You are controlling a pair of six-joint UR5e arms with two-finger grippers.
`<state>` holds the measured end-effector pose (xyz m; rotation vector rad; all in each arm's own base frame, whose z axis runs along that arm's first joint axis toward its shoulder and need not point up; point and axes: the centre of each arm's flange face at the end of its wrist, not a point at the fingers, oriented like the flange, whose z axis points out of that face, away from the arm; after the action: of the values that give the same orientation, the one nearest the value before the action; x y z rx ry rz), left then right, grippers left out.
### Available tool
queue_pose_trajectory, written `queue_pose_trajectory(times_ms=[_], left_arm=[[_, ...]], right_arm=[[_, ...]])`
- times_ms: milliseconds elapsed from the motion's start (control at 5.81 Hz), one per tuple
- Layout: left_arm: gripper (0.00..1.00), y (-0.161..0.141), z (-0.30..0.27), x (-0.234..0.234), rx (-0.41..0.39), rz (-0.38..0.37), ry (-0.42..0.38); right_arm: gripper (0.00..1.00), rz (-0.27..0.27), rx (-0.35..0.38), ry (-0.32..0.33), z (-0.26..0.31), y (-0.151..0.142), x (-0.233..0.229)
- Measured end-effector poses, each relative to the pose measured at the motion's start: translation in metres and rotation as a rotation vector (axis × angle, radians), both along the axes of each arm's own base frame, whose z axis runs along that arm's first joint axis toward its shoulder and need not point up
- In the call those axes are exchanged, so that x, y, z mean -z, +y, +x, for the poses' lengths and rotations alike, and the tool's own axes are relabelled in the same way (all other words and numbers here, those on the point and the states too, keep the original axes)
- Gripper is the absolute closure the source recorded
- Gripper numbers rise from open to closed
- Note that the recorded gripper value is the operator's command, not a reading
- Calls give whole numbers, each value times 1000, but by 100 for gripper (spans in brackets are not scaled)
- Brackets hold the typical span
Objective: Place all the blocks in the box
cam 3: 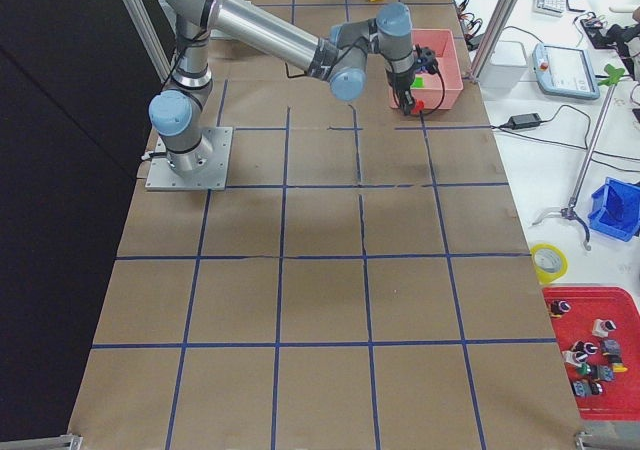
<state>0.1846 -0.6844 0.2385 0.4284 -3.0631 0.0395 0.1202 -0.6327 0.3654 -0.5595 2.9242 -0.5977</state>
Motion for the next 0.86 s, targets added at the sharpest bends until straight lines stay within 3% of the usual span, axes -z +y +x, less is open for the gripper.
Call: queue_pose_trajectory(times_ms=[344,516,689,861], left_arm=[[1,8,-5,29,-2,-7,-1],[3,6,-6,42,1,-9,0],[7,5,-7,51,7,-10,0],[23,5,-8,57,11,-6,2]], right_arm=[[94,-189,-223,-214,94,-40,2],[45,-273,-299,-260,125,-70,14],[1,-317,-340,-271,145,-87,28],[0,-321,-354,-269,154,-92,38]])
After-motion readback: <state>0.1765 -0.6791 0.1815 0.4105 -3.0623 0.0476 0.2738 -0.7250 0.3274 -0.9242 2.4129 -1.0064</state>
